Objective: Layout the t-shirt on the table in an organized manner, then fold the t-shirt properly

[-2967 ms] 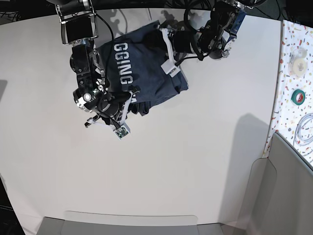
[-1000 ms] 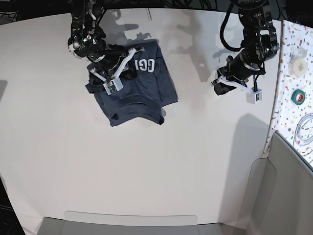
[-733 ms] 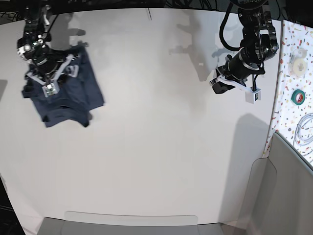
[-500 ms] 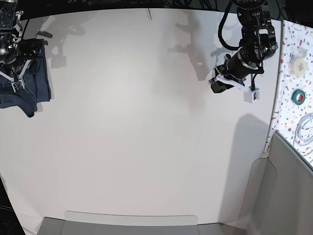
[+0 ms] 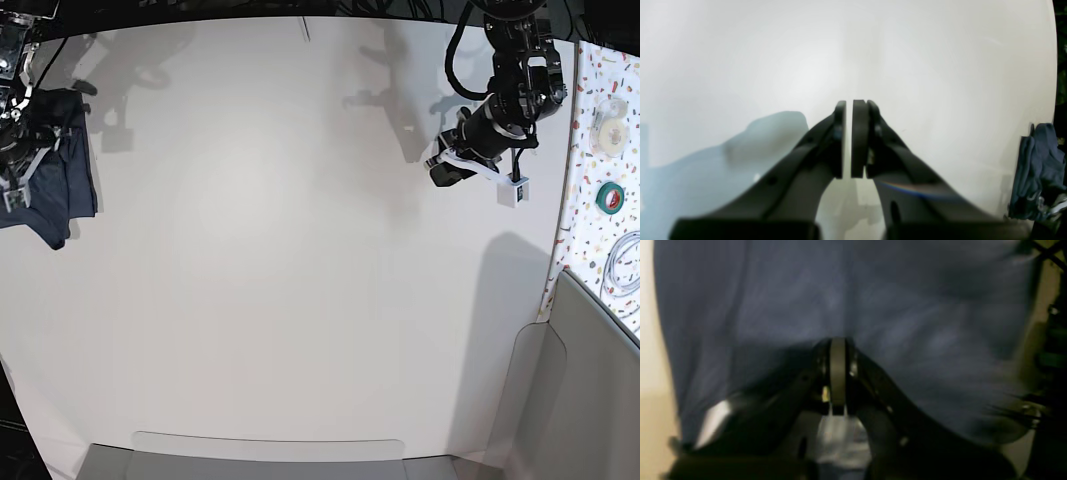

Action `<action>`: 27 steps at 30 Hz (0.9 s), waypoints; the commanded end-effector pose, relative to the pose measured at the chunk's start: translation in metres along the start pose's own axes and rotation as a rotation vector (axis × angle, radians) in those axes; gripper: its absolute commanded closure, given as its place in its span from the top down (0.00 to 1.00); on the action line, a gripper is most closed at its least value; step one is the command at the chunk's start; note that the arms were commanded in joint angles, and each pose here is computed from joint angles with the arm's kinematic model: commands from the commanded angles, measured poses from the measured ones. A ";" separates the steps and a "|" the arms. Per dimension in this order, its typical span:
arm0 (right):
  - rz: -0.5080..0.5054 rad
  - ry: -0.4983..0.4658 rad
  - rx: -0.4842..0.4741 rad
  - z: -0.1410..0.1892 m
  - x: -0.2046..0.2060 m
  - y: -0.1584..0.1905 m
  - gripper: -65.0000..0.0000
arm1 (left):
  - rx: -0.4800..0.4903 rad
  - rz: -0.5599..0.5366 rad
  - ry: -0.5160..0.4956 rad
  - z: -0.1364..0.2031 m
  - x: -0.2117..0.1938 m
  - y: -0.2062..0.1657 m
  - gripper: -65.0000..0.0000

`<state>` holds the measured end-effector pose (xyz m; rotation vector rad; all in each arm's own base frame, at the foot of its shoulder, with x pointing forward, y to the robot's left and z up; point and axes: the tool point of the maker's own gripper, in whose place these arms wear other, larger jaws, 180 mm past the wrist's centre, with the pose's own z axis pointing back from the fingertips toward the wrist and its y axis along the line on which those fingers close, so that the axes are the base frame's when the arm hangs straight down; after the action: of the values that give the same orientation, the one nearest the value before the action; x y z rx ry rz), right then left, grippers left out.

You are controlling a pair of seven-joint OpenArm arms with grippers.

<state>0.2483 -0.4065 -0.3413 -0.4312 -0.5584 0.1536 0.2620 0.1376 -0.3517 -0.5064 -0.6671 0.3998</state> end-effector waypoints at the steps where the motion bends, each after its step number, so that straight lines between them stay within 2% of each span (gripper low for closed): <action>1: -0.042 -0.094 -0.083 0.011 0.032 -0.031 0.00 | -0.033 -0.018 -0.021 0.002 0.006 -0.011 0.05; 4: -0.184 -0.211 -0.081 0.014 0.071 -0.031 0.00 | -0.056 -0.012 -0.025 0.002 0.009 -0.016 0.05; 6: -0.251 -0.298 -0.037 0.019 0.099 -0.006 0.00 | -0.075 -0.031 -0.061 0.005 0.020 -0.024 0.05; 8: -0.316 -0.442 0.016 0.035 0.130 0.029 0.00 | -0.107 -0.070 -0.121 0.010 0.043 -0.041 0.05; 10: -0.348 -0.636 0.055 0.062 0.167 0.063 0.00 | -0.117 -0.125 -0.172 0.018 0.065 -0.049 0.05; 12: -0.310 -0.826 0.050 0.096 0.192 0.093 0.00 | -0.115 -0.180 -0.210 0.024 0.085 -0.054 0.05; 14: -0.235 -0.945 0.031 0.121 0.204 0.115 0.00 | -0.082 -0.226 -0.258 0.030 0.099 -0.048 0.02; 17: -0.108 -1.079 -0.002 0.153 0.204 0.148 0.00 | 0.057 -0.331 -0.411 0.045 0.123 -0.019 0.00; 18: -0.066 -1.117 -0.011 0.162 0.200 0.159 0.00 | 0.118 -0.389 -0.490 0.054 0.131 -0.008 0.00; 20: 0.003 -1.169 -0.030 0.173 0.187 0.175 0.00 | 0.214 -0.520 -0.660 0.076 0.143 0.005 0.00; 21: 0.045 -1.186 -0.048 0.178 0.178 0.181 0.00 | 0.259 -0.619 -0.773 0.091 0.147 0.006 0.00; 22: 0.089 -1.199 -0.067 0.182 0.168 0.186 0.00 | 0.291 -0.737 -0.883 0.108 0.147 0.002 0.00; 24: 0.144 -1.200 -0.082 0.187 0.146 0.194 0.00 | 0.313 -0.908 -1.039 0.129 0.131 -0.009 0.00; 27: 0.172 -1.166 -0.049 0.192 0.109 0.204 0.00 | 0.366 -1.108 -1.187 0.157 0.095 -0.015 0.03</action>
<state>0.2308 -0.1291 -0.2474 -0.4012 -1.6098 0.5764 0.2305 0.2184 -0.2019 0.5504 -1.8012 -0.3202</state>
